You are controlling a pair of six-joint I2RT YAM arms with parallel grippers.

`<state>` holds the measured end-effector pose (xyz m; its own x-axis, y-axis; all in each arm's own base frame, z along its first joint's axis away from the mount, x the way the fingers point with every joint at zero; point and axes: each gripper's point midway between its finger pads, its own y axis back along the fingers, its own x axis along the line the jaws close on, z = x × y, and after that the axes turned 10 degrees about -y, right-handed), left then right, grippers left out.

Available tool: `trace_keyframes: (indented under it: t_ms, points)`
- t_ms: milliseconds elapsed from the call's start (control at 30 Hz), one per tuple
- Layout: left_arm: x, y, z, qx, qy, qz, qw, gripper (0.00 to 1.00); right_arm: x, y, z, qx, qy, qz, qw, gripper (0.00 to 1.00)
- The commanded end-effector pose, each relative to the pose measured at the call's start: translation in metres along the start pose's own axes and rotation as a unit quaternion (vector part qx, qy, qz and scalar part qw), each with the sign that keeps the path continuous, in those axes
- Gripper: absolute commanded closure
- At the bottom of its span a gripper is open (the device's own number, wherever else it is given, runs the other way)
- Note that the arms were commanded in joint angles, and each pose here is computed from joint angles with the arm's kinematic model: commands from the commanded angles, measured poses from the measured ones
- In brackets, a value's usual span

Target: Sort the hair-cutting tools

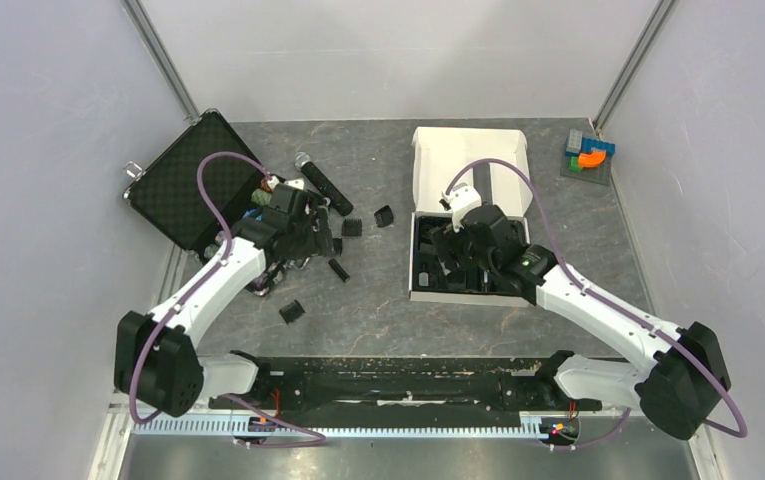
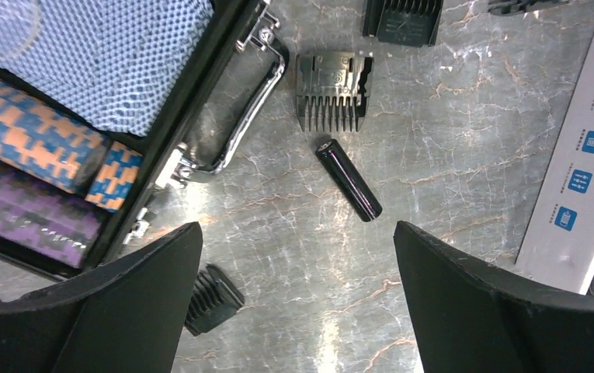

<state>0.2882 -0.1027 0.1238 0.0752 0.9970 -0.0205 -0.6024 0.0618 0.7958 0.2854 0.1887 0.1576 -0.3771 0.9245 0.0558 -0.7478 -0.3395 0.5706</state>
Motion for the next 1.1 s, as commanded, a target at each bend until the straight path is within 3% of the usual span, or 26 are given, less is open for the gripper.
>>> trace_keyframes:
  t_ms: [0,233,1067]
  points:
    - [-0.023,-0.013,-0.006,0.039,0.057,-0.033,0.997,0.00,-0.003,-0.005,-0.001,-0.009,-0.017,-0.012,1.000,0.15]
    - [-0.041,-0.047,-0.029,0.095,0.095,-0.045,0.990,0.03,-0.011,-0.004,-0.004,-0.012,-0.010,-0.033,0.999,0.13]
    - [-0.063,-0.092,-0.054,0.127,0.089,-0.035,0.987,0.58,-0.011,-0.011,-0.017,-0.005,-0.014,-0.021,1.000,0.11]
